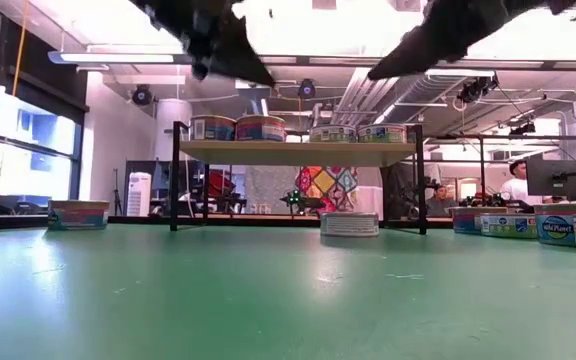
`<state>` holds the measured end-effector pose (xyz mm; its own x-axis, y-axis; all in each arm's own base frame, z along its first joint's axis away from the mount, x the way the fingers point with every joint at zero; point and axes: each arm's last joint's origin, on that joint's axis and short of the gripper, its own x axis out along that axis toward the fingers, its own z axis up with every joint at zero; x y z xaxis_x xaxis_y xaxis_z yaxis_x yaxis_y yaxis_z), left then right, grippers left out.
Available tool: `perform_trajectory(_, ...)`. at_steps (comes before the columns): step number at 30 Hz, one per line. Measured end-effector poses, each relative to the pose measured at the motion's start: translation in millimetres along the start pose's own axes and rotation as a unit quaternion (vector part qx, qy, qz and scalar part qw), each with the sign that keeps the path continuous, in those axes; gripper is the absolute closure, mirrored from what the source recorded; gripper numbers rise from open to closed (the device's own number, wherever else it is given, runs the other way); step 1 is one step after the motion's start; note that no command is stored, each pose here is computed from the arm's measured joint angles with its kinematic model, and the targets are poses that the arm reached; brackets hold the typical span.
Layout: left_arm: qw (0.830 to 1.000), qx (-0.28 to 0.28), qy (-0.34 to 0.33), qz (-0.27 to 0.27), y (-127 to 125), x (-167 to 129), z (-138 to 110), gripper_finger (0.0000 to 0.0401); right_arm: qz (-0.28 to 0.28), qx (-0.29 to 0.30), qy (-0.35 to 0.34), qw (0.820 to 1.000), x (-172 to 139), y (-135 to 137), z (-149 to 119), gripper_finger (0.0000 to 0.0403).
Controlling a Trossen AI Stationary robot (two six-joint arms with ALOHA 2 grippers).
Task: Stack canned seafood by type on shelf
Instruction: Stack the green tuna can on top of the other green tuna can on the shelf
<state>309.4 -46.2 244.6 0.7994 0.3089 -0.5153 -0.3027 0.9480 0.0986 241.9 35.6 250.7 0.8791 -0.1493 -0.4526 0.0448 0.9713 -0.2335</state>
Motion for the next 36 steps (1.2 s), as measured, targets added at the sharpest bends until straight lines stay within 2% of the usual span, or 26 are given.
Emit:
perform_trajectory(4, 0.999, 0.013, 0.033, 0.002, -10, 14, -14, 0.0401, 0.009, 0.041, 0.008, 0.999, 18, 24, -36, 0.0129)
perform_trajectory(6, 0.999, 0.010, 0.036, 0.001, -15, 20, -17, 0.0401, -0.022, 0.068, 0.027, 0.997, 28, 26, -56, 0.0144)
perform_trajectory(10, 0.999, -0.007, 0.044, 0.004, -19, 26, -22, 0.0401, -0.099, 0.124, 0.059, 0.986, 53, 15, -80, 0.0191)
perform_trajectory(16, 0.998, -0.011, 0.063, 0.016, -22, 23, -30, 0.0401, -0.158, 0.156, 0.101, 0.970, 96, -15, -93, 0.0294)
perform_trajectory(22, 0.998, -0.020, 0.055, 0.028, -30, 17, -30, 0.0401, -0.177, 0.154, 0.114, 0.965, 114, -37, -94, 0.0386)
perform_trajectory(24, 0.997, -0.014, 0.065, 0.039, -31, 14, -35, 0.0401, -0.168, 0.162, 0.113, 0.966, 119, -42, -93, 0.0398)
perform_trajectory(30, 0.996, -0.021, 0.070, 0.050, -36, 14, -39, 0.0401, -0.126, 0.202, 0.129, 0.963, 120, -48, -101, 0.0395)
perform_trajectory(36, 0.994, -0.026, 0.087, 0.057, -36, 15, -45, 0.0401, -0.026, 0.225, 0.125, 0.966, 121, -21, -95, 0.0401)
